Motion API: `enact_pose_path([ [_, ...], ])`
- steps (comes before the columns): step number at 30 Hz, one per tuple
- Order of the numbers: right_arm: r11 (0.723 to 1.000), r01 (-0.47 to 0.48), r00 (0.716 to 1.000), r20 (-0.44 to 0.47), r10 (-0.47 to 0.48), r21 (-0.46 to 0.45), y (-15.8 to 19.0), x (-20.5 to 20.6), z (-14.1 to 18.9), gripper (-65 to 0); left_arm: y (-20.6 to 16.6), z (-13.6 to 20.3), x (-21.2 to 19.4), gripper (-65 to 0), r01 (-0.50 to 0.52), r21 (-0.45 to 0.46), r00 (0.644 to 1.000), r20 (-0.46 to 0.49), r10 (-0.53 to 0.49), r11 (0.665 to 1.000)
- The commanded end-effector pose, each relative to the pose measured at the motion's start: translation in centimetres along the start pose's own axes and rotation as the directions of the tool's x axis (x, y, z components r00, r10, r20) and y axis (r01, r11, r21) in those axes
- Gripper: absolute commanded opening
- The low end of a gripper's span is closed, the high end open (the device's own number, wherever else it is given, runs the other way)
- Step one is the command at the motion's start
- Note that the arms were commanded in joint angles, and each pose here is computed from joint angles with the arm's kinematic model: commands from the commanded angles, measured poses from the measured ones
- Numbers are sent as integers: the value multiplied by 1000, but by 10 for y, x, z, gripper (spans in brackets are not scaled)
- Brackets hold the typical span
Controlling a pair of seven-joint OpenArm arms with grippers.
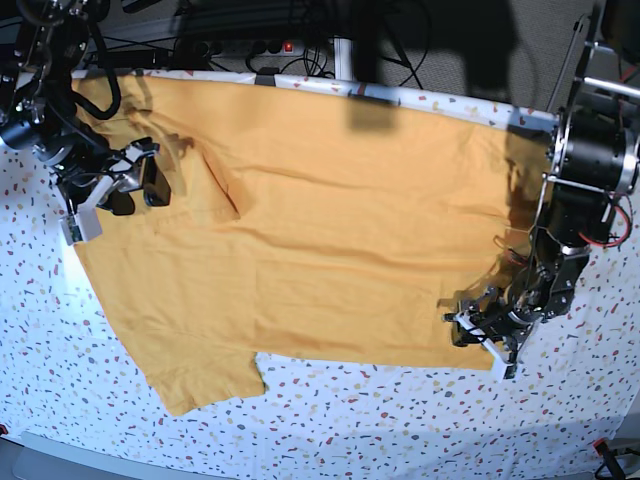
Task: Fold the T-shirt properly
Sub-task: 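Move the left gripper along the shirt side to the hem corner, then return the left gripper to the shirt's shoulder corner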
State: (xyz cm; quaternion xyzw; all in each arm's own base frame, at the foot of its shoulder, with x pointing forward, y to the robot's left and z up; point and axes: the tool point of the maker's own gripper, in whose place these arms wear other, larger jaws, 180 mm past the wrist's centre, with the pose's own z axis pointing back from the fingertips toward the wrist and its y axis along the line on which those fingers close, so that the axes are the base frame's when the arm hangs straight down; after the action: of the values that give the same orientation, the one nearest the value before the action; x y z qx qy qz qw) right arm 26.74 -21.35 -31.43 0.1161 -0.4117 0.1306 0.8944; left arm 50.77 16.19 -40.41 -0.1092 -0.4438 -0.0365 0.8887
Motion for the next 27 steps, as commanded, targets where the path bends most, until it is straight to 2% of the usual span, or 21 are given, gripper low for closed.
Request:
enact_pose_path([
  [1,999,-35,998,46,35,5,0,15,5,-306,13,3,40,-360,6,54,995,101,-11,999],
  [4,999,-35,998,46,35,5,0,15,5,-306,46,9,43,-360,-8,204,994,107,-14,979],
  [7,999,-36,998,52,35,5,0,16,5,-306,56,14,28,-360,28,222,1000,2,-29,975],
  [11,999,-36,988,149,35,5,1,33,6,-306,48,27,32,-360,112,185,993,4,-115,976],
  [16,999,-39,987,159,38,3,0,38,6,-306,9,63,31,-360,243,98,965,81,-251,965],
  [19,999,-39,992,121,38,3,0,31,5,-306,-25,94,12,-360,312,35,944,99,-314,949],
  [21,999,-33,996,86,33,2,0,23,3,-306,-36,113,-5,-360,314,38,944,93,-316,949],
  [24,1000,-4,999,48,5,-10,0,9,-4,-306,-27,124,-38,-360,318,92,946,31,-322,944],
  [27,999,44,999,11,-44,-32,-1,-12,-15,-306,-21,131,-74,-360,301,91,954,-35,-299,949],
])
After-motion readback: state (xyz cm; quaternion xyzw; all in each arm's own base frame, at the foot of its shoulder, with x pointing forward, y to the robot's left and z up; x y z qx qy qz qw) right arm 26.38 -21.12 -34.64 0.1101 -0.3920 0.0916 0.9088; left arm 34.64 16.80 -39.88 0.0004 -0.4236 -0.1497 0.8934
